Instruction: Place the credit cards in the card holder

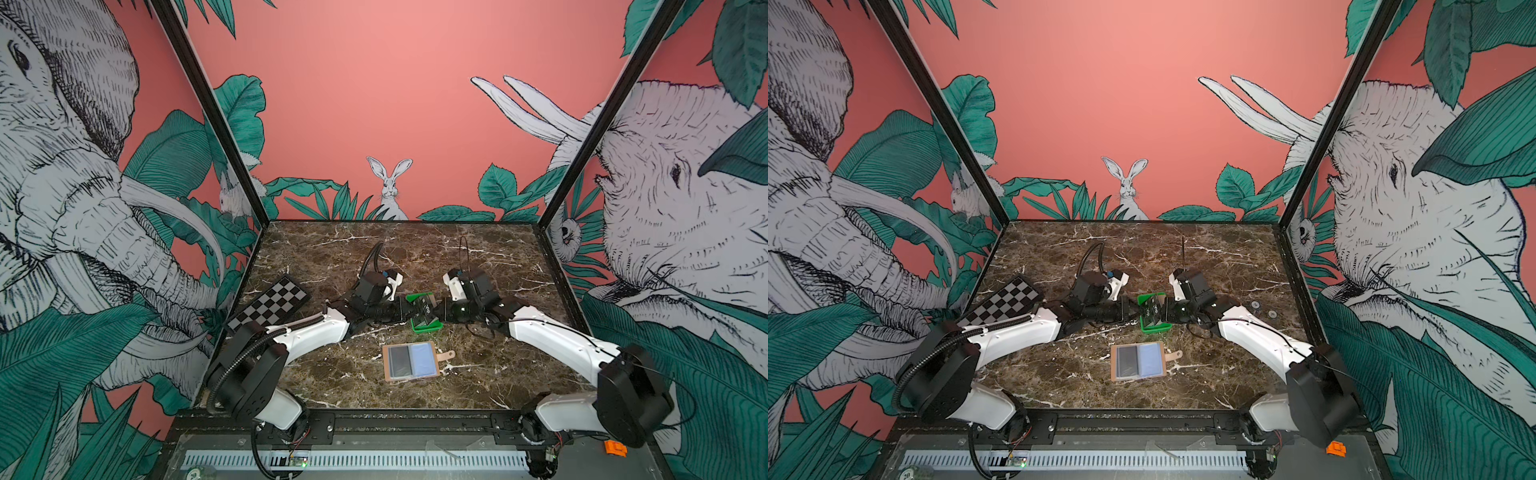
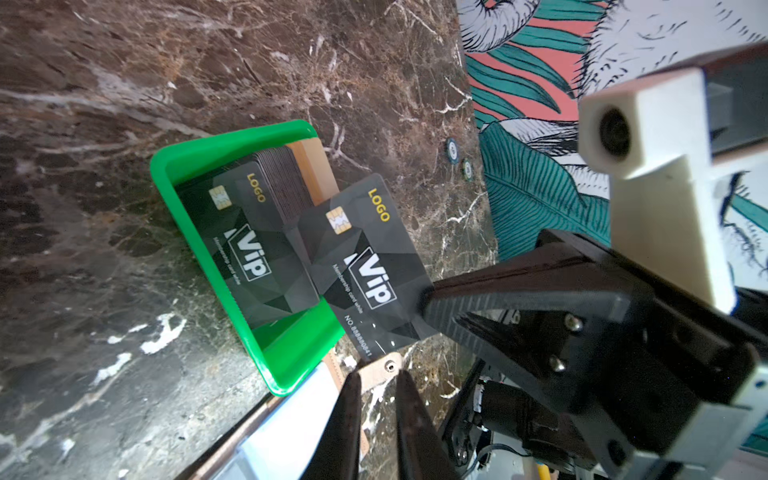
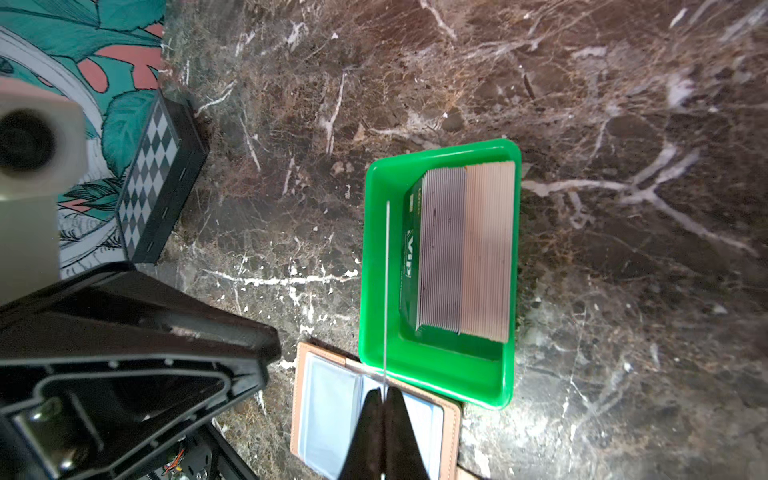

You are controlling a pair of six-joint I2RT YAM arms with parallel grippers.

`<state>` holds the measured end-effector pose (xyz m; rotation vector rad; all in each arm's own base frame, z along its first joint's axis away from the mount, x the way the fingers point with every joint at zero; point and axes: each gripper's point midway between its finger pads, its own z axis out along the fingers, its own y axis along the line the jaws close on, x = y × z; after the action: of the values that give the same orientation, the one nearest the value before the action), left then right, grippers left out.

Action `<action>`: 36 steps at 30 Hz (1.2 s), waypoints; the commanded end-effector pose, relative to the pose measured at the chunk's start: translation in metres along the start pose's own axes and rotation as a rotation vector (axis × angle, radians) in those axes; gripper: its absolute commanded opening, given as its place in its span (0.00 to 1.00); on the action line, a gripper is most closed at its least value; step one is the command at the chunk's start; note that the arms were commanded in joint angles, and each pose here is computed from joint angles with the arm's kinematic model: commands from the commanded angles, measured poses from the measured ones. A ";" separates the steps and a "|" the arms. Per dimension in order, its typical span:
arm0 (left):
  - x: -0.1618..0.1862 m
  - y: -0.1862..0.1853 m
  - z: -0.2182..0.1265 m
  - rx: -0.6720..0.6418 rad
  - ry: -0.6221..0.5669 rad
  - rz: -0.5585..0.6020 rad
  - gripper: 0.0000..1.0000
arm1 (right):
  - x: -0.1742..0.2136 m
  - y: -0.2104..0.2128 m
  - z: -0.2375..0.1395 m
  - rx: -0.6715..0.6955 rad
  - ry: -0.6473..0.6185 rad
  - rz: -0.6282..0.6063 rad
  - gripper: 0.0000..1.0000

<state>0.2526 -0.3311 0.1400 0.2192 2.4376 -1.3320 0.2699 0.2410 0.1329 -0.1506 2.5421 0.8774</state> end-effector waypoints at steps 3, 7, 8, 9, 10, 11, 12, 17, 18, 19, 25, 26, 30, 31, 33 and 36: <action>-0.004 -0.035 -0.015 0.173 -0.045 -0.004 0.29 | -0.009 0.009 -0.022 -0.065 -0.092 0.055 0.00; -0.002 -0.052 -0.023 0.252 -0.025 0.003 0.34 | -0.017 0.016 -0.042 -0.142 -0.143 0.093 0.00; -0.001 -0.055 -0.024 0.266 -0.022 0.004 0.34 | -0.019 0.019 -0.046 -0.174 -0.156 0.109 0.00; -0.001 -0.058 -0.026 0.283 -0.021 0.001 0.35 | -0.022 0.021 -0.051 -0.207 -0.169 0.123 0.00; -0.002 -0.061 -0.026 0.298 -0.020 -0.005 0.35 | -0.025 0.024 -0.055 -0.237 -0.182 0.135 0.00; -0.002 -0.063 -0.027 0.312 -0.020 -0.012 0.35 | -0.026 0.027 -0.059 -0.265 -0.190 0.146 0.00; -0.002 -0.065 -0.028 0.328 -0.018 -0.017 0.36 | -0.028 0.030 -0.063 -0.294 -0.201 0.152 0.00; -0.004 -0.073 -0.028 0.371 -0.010 -0.046 0.37 | -0.030 0.044 -0.074 -0.404 -0.210 0.177 0.00; -0.005 -0.074 -0.028 0.374 -0.012 -0.049 0.37 | -0.030 0.046 -0.076 -0.423 -0.209 0.181 0.00; -0.005 -0.073 -0.028 0.368 -0.015 -0.054 0.37 | -0.031 0.047 -0.078 -0.437 -0.213 0.188 0.00; -0.010 -0.075 -0.026 0.386 -0.026 -0.081 0.35 | -0.032 0.056 -0.086 -0.505 -0.220 0.200 0.00; -0.010 -0.074 -0.025 0.385 -0.026 -0.086 0.34 | -0.032 0.056 -0.087 -0.506 -0.221 0.200 0.00; -0.012 -0.072 -0.024 0.381 -0.028 -0.099 0.32 | -0.031 0.058 -0.091 -0.519 -0.224 0.197 0.00; -0.012 -0.073 -0.024 0.388 -0.030 -0.100 0.32 | -0.031 0.057 -0.091 -0.522 -0.223 0.200 0.00; -0.016 -0.076 -0.025 0.411 -0.043 -0.108 0.30 | -0.031 0.058 -0.090 -0.534 -0.221 0.209 0.00; -0.019 -0.080 -0.025 0.447 -0.054 -0.119 0.28 | -0.029 0.058 -0.088 -0.559 -0.216 0.230 0.00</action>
<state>0.2392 -0.3527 0.2098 0.1478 2.1819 -1.8339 0.2501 0.2301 0.2286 0.0865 2.1451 1.5245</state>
